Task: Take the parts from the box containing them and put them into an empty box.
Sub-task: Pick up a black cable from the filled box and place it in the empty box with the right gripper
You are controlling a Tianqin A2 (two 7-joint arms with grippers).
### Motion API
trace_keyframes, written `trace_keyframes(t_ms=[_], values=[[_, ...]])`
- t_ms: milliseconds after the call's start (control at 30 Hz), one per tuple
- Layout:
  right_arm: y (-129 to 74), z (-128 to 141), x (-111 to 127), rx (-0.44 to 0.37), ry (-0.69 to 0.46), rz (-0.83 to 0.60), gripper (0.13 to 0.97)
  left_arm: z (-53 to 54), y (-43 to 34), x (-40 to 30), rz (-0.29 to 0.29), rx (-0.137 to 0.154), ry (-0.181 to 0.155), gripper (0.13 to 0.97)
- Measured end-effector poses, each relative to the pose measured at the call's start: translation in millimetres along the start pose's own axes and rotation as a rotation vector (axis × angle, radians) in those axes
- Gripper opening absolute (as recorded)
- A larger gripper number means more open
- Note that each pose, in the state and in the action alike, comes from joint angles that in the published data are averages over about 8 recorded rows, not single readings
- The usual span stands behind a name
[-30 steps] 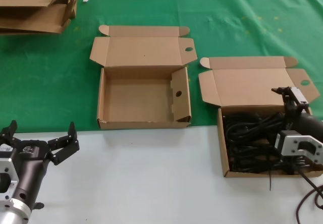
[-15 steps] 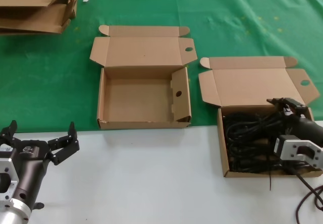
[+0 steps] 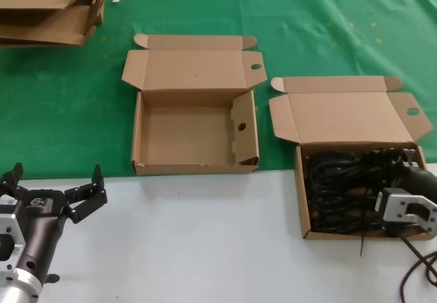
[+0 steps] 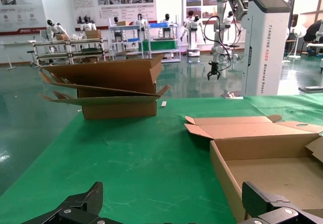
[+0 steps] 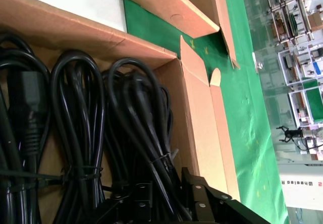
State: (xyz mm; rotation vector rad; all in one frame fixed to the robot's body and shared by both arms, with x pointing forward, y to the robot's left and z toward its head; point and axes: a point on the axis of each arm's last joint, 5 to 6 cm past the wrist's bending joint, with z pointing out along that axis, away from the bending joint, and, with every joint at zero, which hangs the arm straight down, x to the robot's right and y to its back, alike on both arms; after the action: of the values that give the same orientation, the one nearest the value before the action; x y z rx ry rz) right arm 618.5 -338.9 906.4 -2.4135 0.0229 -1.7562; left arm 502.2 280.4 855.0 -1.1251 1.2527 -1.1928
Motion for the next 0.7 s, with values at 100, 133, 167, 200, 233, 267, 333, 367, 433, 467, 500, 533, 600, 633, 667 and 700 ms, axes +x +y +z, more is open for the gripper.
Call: trace_keyframes(t_ms=[100, 133, 167, 200, 233, 267, 333, 367, 433, 467, 500, 533, 600, 633, 667, 700], values=[[-0.1, -1.8, 0.1, -0.002, 0.001, 0.002, 0.289, 0.0, 0.0, 0.0, 0.0, 0.0, 0.0, 0.966], [-0.3, -2.6, 0.4, -0.001, 0.002, 0.002, 0.278, 0.0, 0.0, 0.0, 0.0, 0.0, 0.0, 0.966], [-0.8, -3.6, 0.8, -0.001, 0.003, 0.002, 0.267, 0.0, 0.0, 0.0, 0.0, 0.0, 0.0, 0.966], [-1.3, -4.8, 1.5, 0.0, 0.005, 0.002, 0.256, 0.0, 0.0, 0.0, 0.0, 0.0, 0.0, 0.966], [-2.0, -6.2, 2.4, 0.001, 0.008, 0.003, 0.245, 0.0, 0.0, 0.0, 0.0, 0.0, 0.0, 0.966], [-2.8, -7.9, 3.5, 0.002, 0.011, 0.003, 0.234, 0.0, 0.0, 0.0, 0.0, 0.0, 0.0, 0.966], [-4.9, -12.3, 6.5, 0.007, 0.018, 0.004, 0.223, 0.0, 0.0, 0.0, 0.0, 0.0, 0.0, 0.966], [-6.3, -15.0, 8.3, 0.009, 0.023, 0.006, 0.223, 0.0, 0.0, 0.0, 0.0, 0.0, 0.0, 0.966], [-10.0, -21.6, 12.3, 0.017, 0.034, 0.01, 0.223, 0.0, 0.0, 0.0, 0.0, 0.0, 0.0, 0.966], [-12.4, -25.3, 14.5, 0.022, 0.04, 0.012, 0.223, 0.0, 0.0, 0.0, 0.0, 0.0, 0.0, 0.966], [-15.2, -29.1, 16.8, 0.027, 0.046, 0.015, 0.222, 0.0, 0.0, 0.0, 0.0, 0.0, 0.0, 0.966], [-18.2, -32.8, 19.0, 0.034, 0.053, 0.019, 0.222, 0.0, 0.0, 0.0, 0.0, 0.0, 0.0, 0.966], [-25.7, -39.3, 23.3, 0.049, 0.066, 0.025, 0.221, 0.0, 0.0, 0.0, 0.0, 0.0, 0.0, 0.966], [-30.5, -42.0, 25.4, 0.059, 0.072, 0.027, 0.221, 0.0, 0.0, 0.0, 0.0, 0.0, 0.0, 0.966], [-35.7, -44.1, 27.1, 0.071, 0.079, 0.03, 0.22, 0.0, 0.0, 0.0, 0.0, 0.0, 0.0, 0.966], [-41.4, -45.5, 28.7, 0.083, 0.085, 0.031, 0.22, 0.0, 0.0, 0.0, 0.0, 0.0, 0.0, 0.966]])
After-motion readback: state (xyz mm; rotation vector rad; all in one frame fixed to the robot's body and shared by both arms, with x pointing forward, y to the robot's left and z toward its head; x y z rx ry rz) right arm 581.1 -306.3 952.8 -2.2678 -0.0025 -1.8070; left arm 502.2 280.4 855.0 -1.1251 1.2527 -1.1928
